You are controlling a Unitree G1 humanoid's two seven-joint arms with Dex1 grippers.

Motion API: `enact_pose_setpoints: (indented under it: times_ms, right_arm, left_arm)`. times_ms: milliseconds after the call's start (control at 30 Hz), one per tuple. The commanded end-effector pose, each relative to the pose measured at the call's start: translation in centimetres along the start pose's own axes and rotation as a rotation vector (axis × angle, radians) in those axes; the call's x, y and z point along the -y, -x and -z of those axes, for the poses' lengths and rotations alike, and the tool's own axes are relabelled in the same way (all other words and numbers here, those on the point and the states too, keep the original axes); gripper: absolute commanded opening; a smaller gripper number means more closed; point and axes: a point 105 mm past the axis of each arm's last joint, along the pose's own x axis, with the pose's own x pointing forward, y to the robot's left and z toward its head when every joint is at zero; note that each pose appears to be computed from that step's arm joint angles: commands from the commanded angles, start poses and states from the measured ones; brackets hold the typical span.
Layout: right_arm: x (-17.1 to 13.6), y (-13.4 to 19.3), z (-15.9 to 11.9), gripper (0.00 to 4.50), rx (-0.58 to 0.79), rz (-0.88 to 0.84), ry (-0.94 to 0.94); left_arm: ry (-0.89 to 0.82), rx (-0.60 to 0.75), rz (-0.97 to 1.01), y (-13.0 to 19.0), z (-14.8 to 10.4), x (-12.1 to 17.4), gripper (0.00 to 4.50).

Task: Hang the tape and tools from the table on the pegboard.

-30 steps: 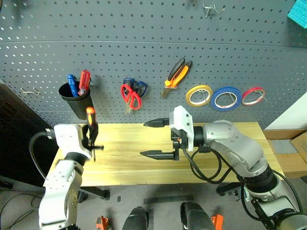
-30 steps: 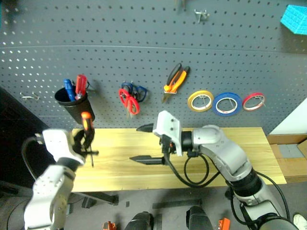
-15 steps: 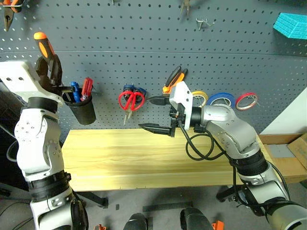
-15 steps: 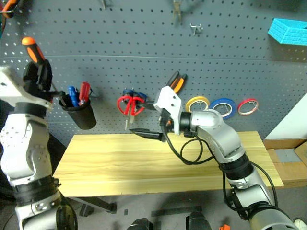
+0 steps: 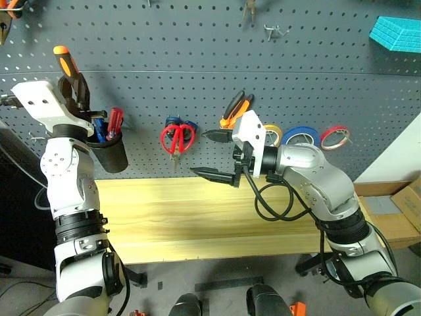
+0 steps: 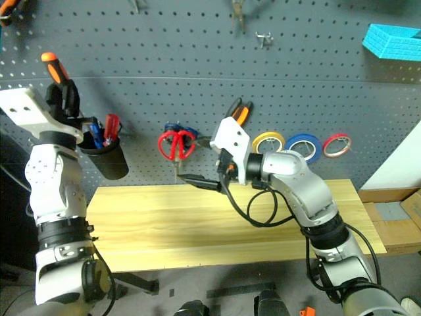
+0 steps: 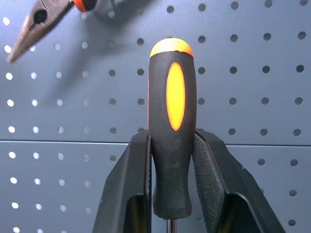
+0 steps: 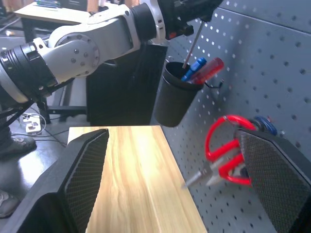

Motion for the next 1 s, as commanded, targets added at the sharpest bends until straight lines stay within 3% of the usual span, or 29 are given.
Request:
enact_pose_setpoints:
  times_ms: [33,133,167,500,733,1000]
  right_arm:
    - [-0.1,0.5,-1.3,4.5,0.034,0.008,0.031]
    - [-0.1,0.5,-1.2,4.5,0.029,0.009,0.03]
    - [-0.2,0.6,-1.2,4.5,0.028,0.009,0.03]
    - [0.3,0.8,-1.2,4.5,0.033,0.042,0.022]
    - [1.3,2.2,-0.5,4.5,0.053,0.139,-0.032]
    - [3.0,6.8,6.5,4.5,0.021,0.559,-0.129]
  left_arm:
    - [-0.045,0.041,-0.015,0.3,-1.0,-0.8,0.87]
    - [-0.073,-0.026,-0.022,2.0,1.1,-1.0,0.87]
    - [-0.072,-0.041,-0.025,2.5,1.6,-1.0,1.61]
    - [-0.151,-0.176,-0.136,4.5,3.1,-2.0,4.48]
    - [-0.141,-0.213,-0.04,5.3,1.7,2.4,4.48]
    - [-0.089,-0.388,0.099,11.0,5.1,5.0,4.48]
